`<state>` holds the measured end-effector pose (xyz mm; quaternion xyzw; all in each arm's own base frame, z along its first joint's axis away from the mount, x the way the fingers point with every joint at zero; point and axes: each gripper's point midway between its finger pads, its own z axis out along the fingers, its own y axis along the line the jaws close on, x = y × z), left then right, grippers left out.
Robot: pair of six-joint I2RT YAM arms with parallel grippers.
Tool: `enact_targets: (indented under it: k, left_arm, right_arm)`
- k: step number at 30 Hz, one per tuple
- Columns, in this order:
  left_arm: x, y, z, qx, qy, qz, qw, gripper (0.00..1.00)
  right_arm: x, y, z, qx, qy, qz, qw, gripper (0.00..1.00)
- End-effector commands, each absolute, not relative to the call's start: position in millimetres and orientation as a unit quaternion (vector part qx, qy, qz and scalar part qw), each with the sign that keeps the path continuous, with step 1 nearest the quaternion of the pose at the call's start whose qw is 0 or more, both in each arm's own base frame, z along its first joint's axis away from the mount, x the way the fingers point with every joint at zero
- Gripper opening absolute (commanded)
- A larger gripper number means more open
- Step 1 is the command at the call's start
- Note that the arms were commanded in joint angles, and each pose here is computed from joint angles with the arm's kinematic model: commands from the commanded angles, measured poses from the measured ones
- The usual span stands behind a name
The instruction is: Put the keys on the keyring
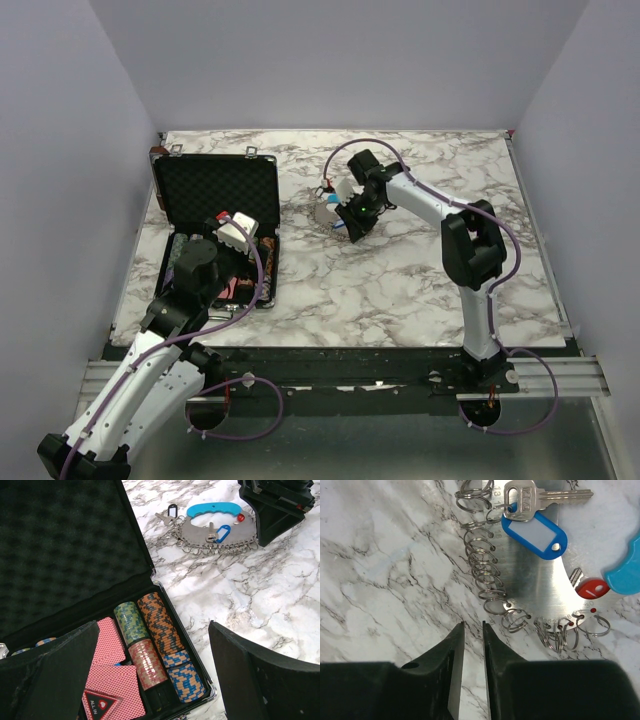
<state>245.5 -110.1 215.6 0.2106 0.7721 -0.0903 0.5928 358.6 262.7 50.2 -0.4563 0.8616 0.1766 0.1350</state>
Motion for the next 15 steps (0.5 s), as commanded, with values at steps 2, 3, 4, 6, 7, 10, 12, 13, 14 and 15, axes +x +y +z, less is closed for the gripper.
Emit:
enact_targets:
  k: [2,3,4,6,7,10,12,13,14,15]
  left_arm:
    - [246,-109,223,0.210,0.765,-0.090,0.603,0.99]
    - [246,-109,222,0.210,0.765,-0.090,0.602,0.99]
    - [246,-109,222,0.210,0.765,-0.090,0.602,0.99]
    - [246,-109,223,0.209,0.764,-0.090,0.603,0.99]
    - [246,-109,222,0.209,0.765,-0.089,0.602,0.99]
    - [246,-109,223,0.209,0.764,-0.090,0.603,0.99]
    - [246,-109,223,0.210,0.765,-0.090,0.603,0.99]
    - [246,-109,223,0.210,0.764,-0.091,0.603,0.99]
    - [246,-109,223,0.209,0.764,-0.090,0.603,0.99]
    - [246,-109,223,0.209,0.764,-0.090,0.603,0.99]
  right_arm:
    - [350,274,53,-0.445,0.857,0.226,0.125,0.30]
    - [349,275,52,-0.444,0.858,0.229,0.124,0.30]
    - [351,276,48,-0.440,0.860,0.227,0.122,0.31]
    - [355,275,43,-0.434,0.865,0.218,0.123,0.31]
    - [358,275,41,-0.429,0.868,0.215,0.125,0.30]
    - [362,278,37,-0.418,0.874,0.211,0.128,0.30]
    - [365,279,33,-0.411,0.879,0.204,0.130,0.30]
    - [367,281,32,-0.411,0.880,0.199,0.132,0.31]
    - [369,283,32,-0.408,0.881,0.196,0.136,0.31]
    - [372,284,32,-0.406,0.883,0.191,0.140,0.32]
